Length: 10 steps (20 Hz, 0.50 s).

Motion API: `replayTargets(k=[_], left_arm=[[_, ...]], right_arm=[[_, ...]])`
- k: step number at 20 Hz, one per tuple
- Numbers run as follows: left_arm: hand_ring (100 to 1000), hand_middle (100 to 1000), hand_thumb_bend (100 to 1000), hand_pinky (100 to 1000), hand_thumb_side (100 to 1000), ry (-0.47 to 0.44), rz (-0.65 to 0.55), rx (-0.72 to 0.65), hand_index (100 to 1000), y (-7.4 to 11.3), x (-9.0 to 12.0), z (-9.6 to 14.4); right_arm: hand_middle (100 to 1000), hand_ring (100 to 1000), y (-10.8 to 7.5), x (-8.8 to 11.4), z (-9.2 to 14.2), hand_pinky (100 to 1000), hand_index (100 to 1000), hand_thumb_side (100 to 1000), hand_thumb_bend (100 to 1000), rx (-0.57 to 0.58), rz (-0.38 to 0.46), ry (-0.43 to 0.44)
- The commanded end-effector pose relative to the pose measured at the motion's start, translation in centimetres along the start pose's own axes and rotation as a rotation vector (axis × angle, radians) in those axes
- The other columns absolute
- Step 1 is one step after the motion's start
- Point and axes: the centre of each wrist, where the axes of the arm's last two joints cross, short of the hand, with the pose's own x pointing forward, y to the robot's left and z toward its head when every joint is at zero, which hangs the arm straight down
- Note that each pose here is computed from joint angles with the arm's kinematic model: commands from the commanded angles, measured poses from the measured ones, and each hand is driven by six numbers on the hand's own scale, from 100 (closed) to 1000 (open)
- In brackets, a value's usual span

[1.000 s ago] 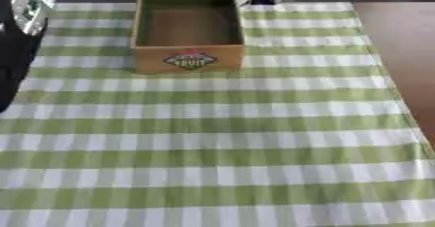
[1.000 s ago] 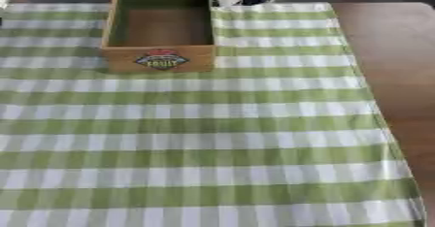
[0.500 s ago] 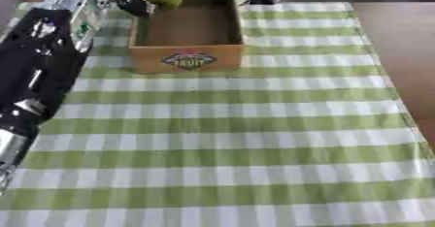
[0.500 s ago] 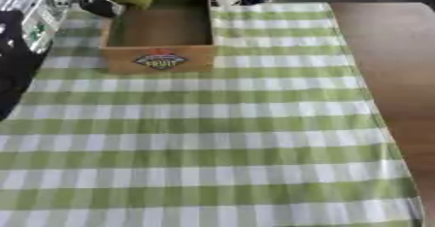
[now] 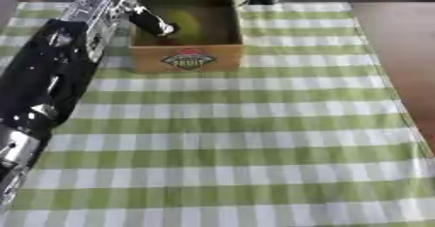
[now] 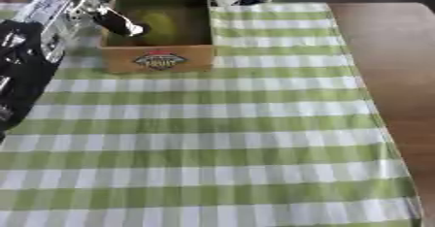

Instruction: Pick up objects on the table and place them in the box.

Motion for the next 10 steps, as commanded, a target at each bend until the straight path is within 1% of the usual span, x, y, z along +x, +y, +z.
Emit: replayTargets(k=[1, 3, 4, 5, 6, 7, 8, 10], left_arm=[[869, 874, 360, 852, 770, 0.032, 0.058, 0.133, 984, 3.4, -1.2, 0.6], [844, 850, 282, 839, 733, 0.018, 0.134, 0.222, 965, 5.1, -1.2, 1.4], [823, 827, 217, 825, 704, 0.006, 0.175, 0.269, 945, 6.0, -1.2, 1.8], [810, 812, 187, 815, 689, -0.008, 0.221, 0.323, 929, 7.1, -1.0, 2.4], [781, 779, 127, 789, 649, -0.024, 0.265, 0.378, 897, 8.2, -0.9, 3.0], [770, 765, 108, 779, 634, -0.042, 0.31, 0.444, 886, 9.4, -0.9, 3.9], [739, 730, 100, 762, 605, -0.06, 0.352, 0.506, 859, 10.5, -0.8, 4.7], [707, 694, 100, 736, 563, -0.103, 0.431, 0.629, 827, 12.4, -0.8, 6.9]], right_arm=[[598, 700, -0.3, 0.6, -0.5, 924, 810, 574, 100, 0.002, 0.008, -0.028], [598, 699, -0.4, 0.6, -0.5, 924, 810, 574, 100, 0.001, 0.011, -0.028], [598, 699, -0.4, 0.6, -0.5, 924, 810, 574, 100, 0.001, 0.013, -0.028], [598, 699, -0.4, 0.6, -0.5, 923, 810, 574, 100, 0.002, 0.013, -0.028], [597, 699, -0.4, 0.6, -0.5, 923, 810, 573, 100, 0.002, 0.014, -0.029], [597, 699, -0.4, 0.6, -0.5, 923, 810, 573, 100, 0.002, 0.016, -0.029], [597, 699, -0.4, 0.6, -0.5, 923, 810, 573, 100, 0.002, 0.017, -0.03], [597, 699, -0.5, 0.7, -0.5, 923, 810, 573, 100, 0.001, 0.021, -0.031]])
